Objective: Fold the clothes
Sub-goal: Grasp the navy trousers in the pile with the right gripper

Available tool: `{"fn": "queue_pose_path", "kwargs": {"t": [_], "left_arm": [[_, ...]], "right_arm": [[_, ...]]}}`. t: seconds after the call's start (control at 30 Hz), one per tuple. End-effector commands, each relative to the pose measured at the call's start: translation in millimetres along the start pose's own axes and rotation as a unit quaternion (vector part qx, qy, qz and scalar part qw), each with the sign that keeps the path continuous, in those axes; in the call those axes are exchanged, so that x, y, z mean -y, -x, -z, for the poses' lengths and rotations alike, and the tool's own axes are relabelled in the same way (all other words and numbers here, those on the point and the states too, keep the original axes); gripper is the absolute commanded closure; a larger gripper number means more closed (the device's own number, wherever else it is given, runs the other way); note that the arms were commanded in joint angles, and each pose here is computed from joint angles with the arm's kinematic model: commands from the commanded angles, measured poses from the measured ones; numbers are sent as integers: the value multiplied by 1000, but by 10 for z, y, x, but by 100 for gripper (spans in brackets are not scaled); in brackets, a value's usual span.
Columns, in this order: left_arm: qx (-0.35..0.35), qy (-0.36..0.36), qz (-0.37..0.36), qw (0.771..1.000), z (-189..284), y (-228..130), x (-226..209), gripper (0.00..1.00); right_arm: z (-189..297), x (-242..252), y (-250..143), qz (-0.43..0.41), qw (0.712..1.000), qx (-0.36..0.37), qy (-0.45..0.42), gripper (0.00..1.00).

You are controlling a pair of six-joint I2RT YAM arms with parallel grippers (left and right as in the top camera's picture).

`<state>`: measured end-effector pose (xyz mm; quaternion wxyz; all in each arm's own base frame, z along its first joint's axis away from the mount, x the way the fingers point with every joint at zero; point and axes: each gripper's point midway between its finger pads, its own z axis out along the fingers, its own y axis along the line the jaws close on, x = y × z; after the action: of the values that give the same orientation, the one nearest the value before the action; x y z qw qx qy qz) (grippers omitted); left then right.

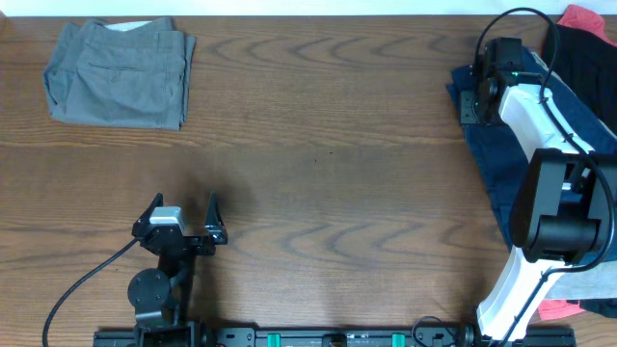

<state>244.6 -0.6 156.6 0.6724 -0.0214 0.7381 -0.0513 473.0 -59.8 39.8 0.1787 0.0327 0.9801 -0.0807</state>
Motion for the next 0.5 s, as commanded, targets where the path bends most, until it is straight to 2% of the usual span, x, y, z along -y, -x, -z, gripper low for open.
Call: {"fn": "queue_pose_path", "kwargs": {"t": [0.0,0.17,0.33,0.4,0.47], "left_arm": [[-21,-6,-4,1000,-9,-147,14,2],[-21,-6,-4,1000,-9,-147,14,2],[-21,-6,-4,1000,-8,-148,14,2],[-21,-6,-4,1000,-9,-147,14,2],[-21,-6,-4,1000,-9,-147,14,2]], "right_arm": [[-13,-104,67,23,1000,9,14,43],[-114,-183,22,41,999,1,23,37],[-273,-227,-82,50,998,-19,26,37],[-294,-230,-96,50,998,-22,26,44],[-294,-230,-87,50,998,-20,26,59]]}}
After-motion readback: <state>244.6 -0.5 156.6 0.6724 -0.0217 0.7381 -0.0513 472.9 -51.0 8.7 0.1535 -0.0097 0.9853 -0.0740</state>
